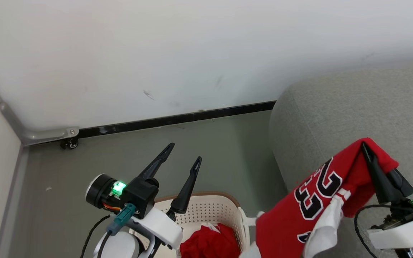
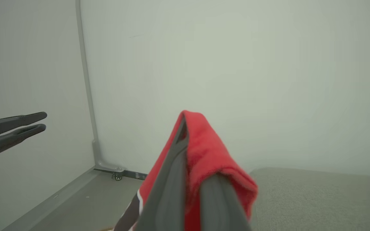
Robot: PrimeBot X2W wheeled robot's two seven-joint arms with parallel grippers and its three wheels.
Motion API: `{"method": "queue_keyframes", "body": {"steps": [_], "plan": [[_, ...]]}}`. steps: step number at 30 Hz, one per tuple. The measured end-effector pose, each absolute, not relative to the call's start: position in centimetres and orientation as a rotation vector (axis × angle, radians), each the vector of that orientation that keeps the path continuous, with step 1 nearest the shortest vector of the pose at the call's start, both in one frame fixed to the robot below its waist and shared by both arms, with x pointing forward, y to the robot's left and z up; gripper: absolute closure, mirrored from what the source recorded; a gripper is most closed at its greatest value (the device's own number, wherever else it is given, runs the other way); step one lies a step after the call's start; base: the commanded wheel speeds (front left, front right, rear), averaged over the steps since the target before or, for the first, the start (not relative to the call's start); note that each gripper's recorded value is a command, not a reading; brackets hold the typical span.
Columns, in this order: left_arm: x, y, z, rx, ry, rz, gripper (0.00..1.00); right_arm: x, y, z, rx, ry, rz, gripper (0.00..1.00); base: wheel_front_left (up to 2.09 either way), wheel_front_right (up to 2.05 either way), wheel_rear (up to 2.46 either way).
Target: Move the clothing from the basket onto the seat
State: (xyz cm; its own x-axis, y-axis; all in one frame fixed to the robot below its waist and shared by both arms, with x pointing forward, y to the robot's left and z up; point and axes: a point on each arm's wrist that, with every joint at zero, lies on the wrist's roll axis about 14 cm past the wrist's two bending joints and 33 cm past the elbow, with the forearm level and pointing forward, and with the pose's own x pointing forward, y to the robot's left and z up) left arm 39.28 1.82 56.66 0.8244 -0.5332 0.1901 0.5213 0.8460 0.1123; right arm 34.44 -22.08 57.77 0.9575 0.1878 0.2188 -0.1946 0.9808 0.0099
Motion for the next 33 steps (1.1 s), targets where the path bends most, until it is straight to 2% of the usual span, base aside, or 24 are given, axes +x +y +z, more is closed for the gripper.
{"method": "queue_keyframes", "body": {"steps": [21, 29, 33], "plan": [[40.4, -2.8, 56.5, 0.019, -0.213, -0.658, 0.0, 28.6, -25.3, 58.8, 0.032, -0.245, 0.02, 1.0, 0.0, 0.0, 0.0], [41.3, -2.7, 56.2, 0.025, -0.211, -0.638, 0.0, 27.5, -26.3, 58.8, 0.06, -0.232, -0.031, 1.0, 0.0, 0.0, 0.0], [41.6, -2.9, 56.1, 0.021, -0.216, -0.639, 0.0, 28.3, -27.3, 60.1, 0.06, -0.25, -0.051, 1.0, 0.0, 0.0, 0.0]]}}
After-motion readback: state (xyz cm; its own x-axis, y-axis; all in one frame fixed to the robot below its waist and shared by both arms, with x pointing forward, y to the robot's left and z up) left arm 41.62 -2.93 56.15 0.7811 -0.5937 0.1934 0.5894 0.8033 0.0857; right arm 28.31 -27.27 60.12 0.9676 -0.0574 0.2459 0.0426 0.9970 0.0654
